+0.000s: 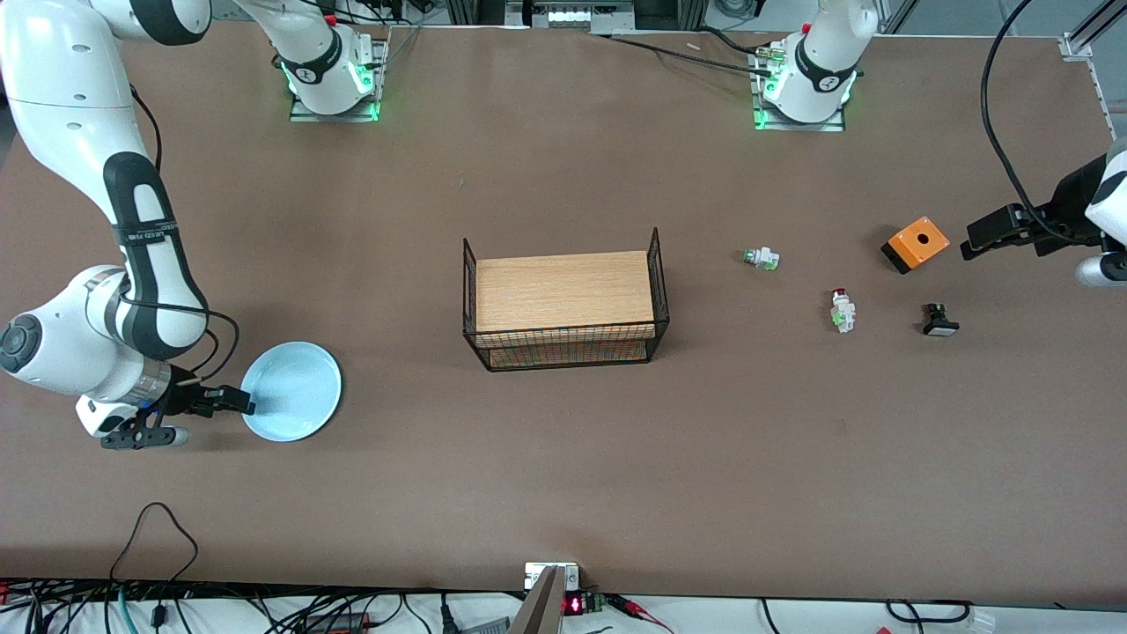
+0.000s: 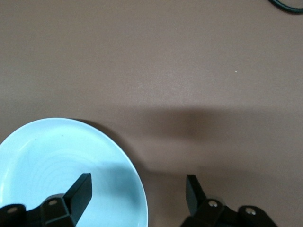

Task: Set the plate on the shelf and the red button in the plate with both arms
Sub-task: 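Reach the right gripper down to the light-blue plate rim, then grasp the plate rim with the right gripper and lift it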

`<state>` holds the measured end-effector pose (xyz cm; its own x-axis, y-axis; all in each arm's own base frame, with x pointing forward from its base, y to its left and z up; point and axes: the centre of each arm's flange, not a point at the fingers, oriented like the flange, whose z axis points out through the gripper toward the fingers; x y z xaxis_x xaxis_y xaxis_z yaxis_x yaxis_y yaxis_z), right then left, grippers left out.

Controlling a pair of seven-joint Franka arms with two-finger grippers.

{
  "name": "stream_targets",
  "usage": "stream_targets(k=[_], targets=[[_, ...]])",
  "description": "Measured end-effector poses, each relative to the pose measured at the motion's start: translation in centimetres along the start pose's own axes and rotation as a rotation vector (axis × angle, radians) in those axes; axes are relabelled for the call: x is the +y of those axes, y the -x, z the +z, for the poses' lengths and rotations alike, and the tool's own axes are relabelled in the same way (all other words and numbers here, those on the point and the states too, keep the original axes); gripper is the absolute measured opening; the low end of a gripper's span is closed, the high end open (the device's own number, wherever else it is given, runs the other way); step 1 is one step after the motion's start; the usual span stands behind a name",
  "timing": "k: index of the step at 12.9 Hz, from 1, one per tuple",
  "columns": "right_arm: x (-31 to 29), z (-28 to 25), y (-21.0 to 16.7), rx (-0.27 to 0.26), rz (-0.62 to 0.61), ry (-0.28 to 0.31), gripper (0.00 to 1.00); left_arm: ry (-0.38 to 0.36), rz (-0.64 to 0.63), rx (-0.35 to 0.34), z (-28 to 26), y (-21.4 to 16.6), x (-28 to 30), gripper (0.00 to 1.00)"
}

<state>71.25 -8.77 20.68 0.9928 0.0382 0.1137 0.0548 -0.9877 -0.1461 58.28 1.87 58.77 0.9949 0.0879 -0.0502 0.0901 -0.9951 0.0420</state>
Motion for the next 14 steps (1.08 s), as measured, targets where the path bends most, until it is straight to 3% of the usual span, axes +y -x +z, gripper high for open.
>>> stream_targets(k=[2,4,5,8,9,11,14], targets=[[0.1,1.1,0.1,0.007,-0.029,0.008,0.82,0.0,-0.001,-0.002,0.1,-0.1,-0.1,1.0],[0.1,1.9,0.3,0.002,-0.075,0.01,0.61,0.0,-0.002,-0.003,0.2,-0.1,-0.1,1.0],[0.1,2.0,0.3,0.003,-0.078,0.011,0.61,0.0,-0.002,-0.003,0.2,-0.1,-0.1,1.0],[0.1,2.1,0.3,0.01,-0.059,-0.005,0.28,0.0,-0.003,-0.003,0.2,-0.1,-0.1,1.0],[0.2,2.1,0.3,0.016,-0.041,-0.019,0.28,0.0,-0.003,-0.003,0.2,-0.1,-0.2,1.0],[0.4,2.1,0.4,0.026,-0.009,-0.044,0.07,0.0,-0.004,-0.003,0.2,-0.1,-0.2,1.0],[0.4,1.7,0.7,-0.009,0.025,-0.083,0.03,0.0,-0.009,-0.004,0.2,-0.2,-0.4,1.0]])
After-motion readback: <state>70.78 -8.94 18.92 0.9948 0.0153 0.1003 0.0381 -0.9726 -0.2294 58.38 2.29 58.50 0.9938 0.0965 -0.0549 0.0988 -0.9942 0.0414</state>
